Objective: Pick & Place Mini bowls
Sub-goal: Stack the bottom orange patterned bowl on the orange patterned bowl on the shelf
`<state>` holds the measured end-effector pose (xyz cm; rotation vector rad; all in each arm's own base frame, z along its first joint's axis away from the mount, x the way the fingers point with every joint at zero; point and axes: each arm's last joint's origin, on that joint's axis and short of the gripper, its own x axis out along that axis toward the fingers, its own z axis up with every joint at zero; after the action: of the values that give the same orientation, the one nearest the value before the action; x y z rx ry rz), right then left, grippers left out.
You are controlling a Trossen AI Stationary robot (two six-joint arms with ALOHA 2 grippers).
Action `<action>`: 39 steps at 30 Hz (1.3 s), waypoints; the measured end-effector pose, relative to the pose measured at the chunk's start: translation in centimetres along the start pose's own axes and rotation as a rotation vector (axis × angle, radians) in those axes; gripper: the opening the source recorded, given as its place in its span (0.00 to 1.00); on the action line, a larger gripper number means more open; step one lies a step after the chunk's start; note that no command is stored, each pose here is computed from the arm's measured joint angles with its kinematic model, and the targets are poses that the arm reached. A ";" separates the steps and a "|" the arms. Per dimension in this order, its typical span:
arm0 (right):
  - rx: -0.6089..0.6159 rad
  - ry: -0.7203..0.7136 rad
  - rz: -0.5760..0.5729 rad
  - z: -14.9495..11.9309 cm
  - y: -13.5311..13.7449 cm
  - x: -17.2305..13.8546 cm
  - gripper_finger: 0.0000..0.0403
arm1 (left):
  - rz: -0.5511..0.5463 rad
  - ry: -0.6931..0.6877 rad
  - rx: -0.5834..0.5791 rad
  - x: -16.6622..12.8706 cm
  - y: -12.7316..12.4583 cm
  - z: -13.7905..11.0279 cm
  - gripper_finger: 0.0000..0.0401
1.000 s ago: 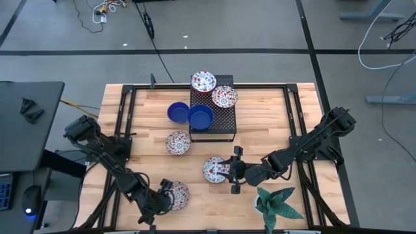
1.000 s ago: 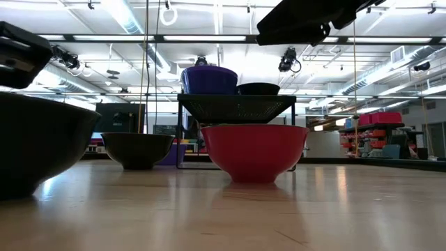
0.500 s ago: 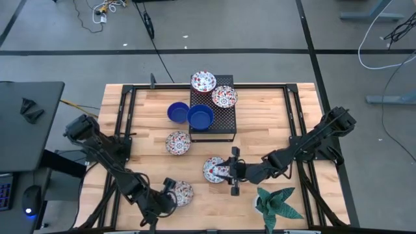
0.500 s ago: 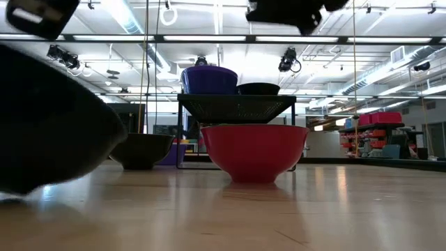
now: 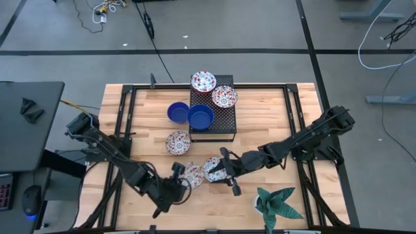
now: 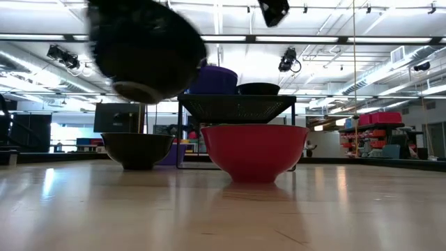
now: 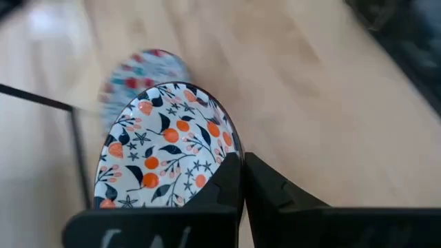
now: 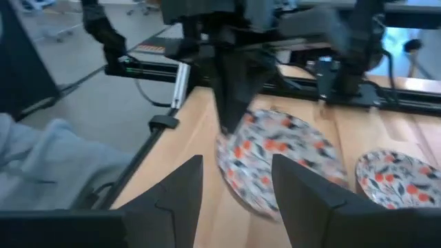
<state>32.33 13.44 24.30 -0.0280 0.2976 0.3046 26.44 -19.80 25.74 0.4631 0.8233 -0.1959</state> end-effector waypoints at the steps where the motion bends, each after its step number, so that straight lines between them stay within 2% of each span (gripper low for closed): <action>1: -0.006 0.011 0.016 0.5 -0.1 0.1 0.44 | 0.016 -0.004 0.008 0.0 0.4 0.3 0.02; 8: -0.121 0.198 0.027 3.0 -0.5 0.3 0.49 | 0.072 -0.051 0.030 0.3 2.6 1.4 0.02; 16: -0.209 0.315 0.002 2.0 -1.5 1.4 0.48 | 0.096 -0.098 0.061 0.6 3.5 2.0 0.02; 22: -0.243 0.342 -0.002 1.6 -1.6 1.5 0.36 | 0.096 -0.096 0.062 0.6 3.5 2.0 0.02; 30: -0.289 0.383 0.027 1.3 -1.4 1.4 0.09 | 0.116 -0.094 0.066 0.6 3.6 2.0 0.03; 33: -0.302 0.382 0.060 1.2 -1.0 1.4 0.02 | 0.130 -0.102 0.055 0.6 3.7 2.1 0.08; 39: -0.245 0.487 0.037 0.4 -1.1 0.7 0.01 | 0.166 -0.203 0.000 0.1 4.3 3.1 0.26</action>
<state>33.46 12.63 24.48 -0.3419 0.7428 0.3685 30.00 -17.49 28.87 0.5005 0.5831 -0.0870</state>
